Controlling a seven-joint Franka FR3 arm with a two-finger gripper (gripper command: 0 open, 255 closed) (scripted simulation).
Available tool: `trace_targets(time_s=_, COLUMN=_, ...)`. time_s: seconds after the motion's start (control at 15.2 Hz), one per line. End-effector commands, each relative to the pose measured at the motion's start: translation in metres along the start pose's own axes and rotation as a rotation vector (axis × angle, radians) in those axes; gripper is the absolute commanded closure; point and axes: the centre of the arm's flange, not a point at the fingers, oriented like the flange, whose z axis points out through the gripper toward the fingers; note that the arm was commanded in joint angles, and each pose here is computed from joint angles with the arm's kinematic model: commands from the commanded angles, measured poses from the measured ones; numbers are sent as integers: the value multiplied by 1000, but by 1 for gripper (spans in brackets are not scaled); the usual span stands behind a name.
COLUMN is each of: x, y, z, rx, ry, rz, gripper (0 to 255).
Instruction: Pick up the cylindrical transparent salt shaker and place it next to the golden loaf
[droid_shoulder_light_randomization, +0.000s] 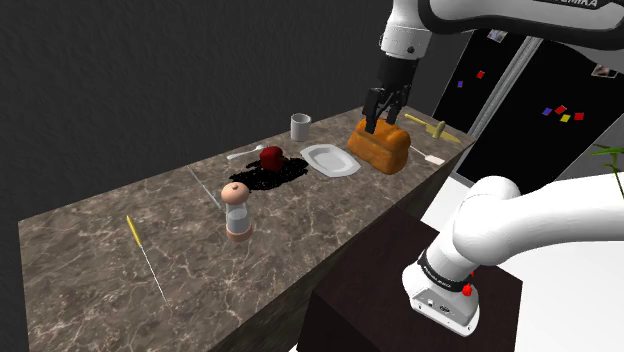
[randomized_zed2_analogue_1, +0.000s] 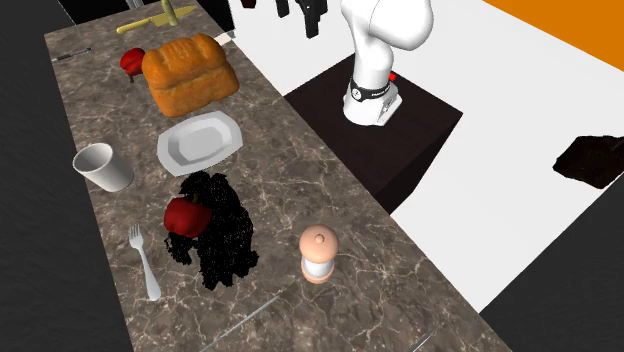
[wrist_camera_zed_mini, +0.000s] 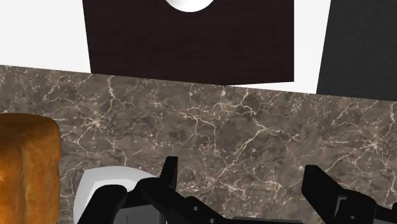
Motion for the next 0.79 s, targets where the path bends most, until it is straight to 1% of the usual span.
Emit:
trace_targets(time_s=0.0, x=0, y=0, z=0, rx=0, ry=0, rz=0, gripper=0)
trace_targets(time_s=0.73, x=61, y=-117, z=57, rx=-14, ry=51, rz=32, gripper=0)
